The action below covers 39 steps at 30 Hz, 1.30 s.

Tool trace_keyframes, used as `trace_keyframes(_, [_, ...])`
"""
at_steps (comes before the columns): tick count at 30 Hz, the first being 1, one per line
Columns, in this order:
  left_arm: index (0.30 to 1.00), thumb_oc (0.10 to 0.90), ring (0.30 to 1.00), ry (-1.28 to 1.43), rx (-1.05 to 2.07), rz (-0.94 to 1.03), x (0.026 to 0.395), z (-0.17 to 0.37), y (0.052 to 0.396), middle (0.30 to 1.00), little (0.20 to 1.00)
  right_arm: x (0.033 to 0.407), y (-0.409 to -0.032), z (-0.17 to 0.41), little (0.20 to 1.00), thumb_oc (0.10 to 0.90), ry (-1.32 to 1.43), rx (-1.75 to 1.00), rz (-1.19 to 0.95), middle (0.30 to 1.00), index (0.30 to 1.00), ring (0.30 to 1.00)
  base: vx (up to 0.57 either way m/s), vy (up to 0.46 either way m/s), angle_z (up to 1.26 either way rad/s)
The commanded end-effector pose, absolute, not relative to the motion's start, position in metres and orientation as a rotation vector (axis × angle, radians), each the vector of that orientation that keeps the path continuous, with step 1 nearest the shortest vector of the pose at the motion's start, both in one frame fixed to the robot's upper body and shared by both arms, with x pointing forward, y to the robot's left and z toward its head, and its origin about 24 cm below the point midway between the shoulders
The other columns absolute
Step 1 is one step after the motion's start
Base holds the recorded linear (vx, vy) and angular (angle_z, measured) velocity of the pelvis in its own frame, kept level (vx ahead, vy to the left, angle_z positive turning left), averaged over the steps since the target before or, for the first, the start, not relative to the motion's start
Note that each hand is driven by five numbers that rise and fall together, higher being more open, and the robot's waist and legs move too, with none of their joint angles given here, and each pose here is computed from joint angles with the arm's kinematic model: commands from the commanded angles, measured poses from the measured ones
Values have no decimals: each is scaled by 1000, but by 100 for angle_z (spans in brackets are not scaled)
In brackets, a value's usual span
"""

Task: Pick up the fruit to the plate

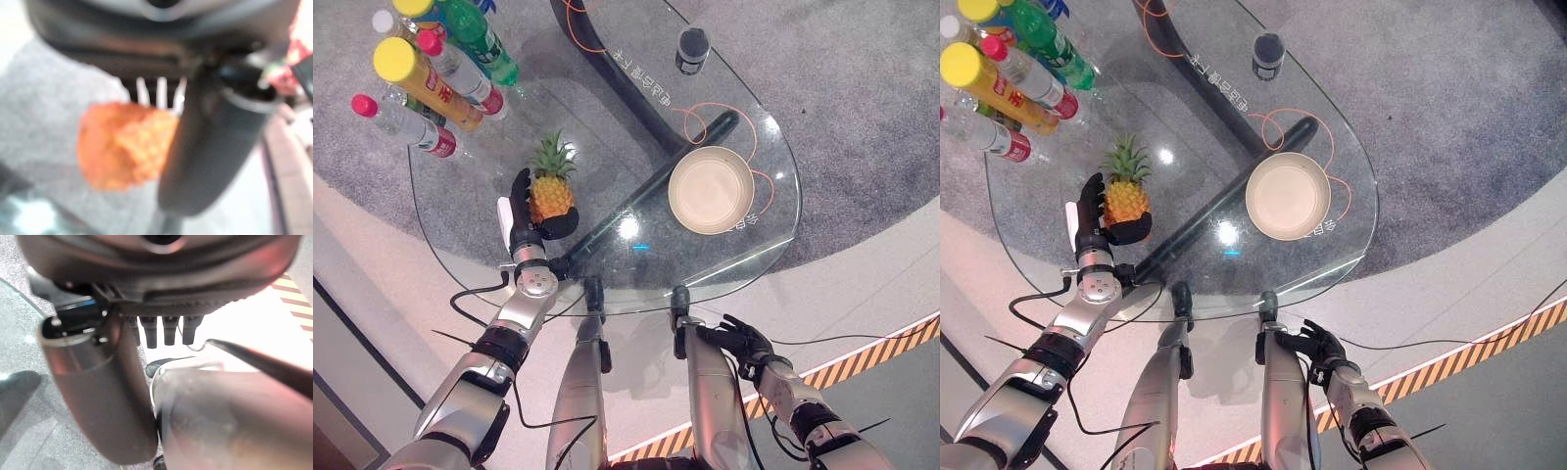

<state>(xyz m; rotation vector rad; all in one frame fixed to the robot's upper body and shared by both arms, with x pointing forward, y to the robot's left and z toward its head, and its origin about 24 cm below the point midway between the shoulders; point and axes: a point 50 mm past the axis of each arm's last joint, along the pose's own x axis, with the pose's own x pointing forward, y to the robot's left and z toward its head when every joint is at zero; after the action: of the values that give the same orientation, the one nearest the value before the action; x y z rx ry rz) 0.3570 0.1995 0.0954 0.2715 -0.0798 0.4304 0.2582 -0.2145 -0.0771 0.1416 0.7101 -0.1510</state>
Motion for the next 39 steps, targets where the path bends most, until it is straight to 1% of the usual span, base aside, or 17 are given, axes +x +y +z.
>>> trace_keyframes(1, [900,800,900,-134,251,488,363,114,201,900,900,206,-227,-112,900,800,943,31,-201,900,900,900,0,0,0])
trace_keyframes(17, [900,800,900,180,313,556,346,51,203,900,900,209,-222,-112,900,800,960,26,-207,900,900,900,0,0,0])
trace_keyframes(24, [900,800,900,206,302,545,341,42,201,900,900,212,-222,-111,900,800,965,20,-211,900,900,900,0,0,0])
trace_keyframes(30, [900,800,900,179,313,538,341,44,202,900,900,210,-223,-111,900,800,967,16,-205,900,900,900,0,0,0])
trace_keyframes(31, [822,709,822,162,324,531,342,47,201,822,809,210,-222,-111,900,800,967,16,-203,900,900,900,0,0,0])
trace_keyframes(32, [712,580,712,152,334,525,343,49,201,712,680,210,-222,-111,900,800,966,16,-203,900,900,900,0,0,0])
trace_keyframes(33, [684,547,684,148,341,522,343,50,201,684,647,210,-222,-111,900,800,965,16,-203,900,900,900,0,0,0])
trace_keyframes(34, [858,751,858,127,380,516,344,54,201,858,851,211,-222,-111,900,800,964,16,-202,900,900,900,0,0,0])
trace_keyframes(35, [900,800,900,120,391,517,345,55,201,900,900,211,-222,-111,900,800,963,16,-202,900,900,900,0,0,0])
trace_keyframes(39, [900,800,900,25,493,526,350,74,207,900,900,210,-227,-111,900,800,963,11,-201,900,900,900,0,0,0])
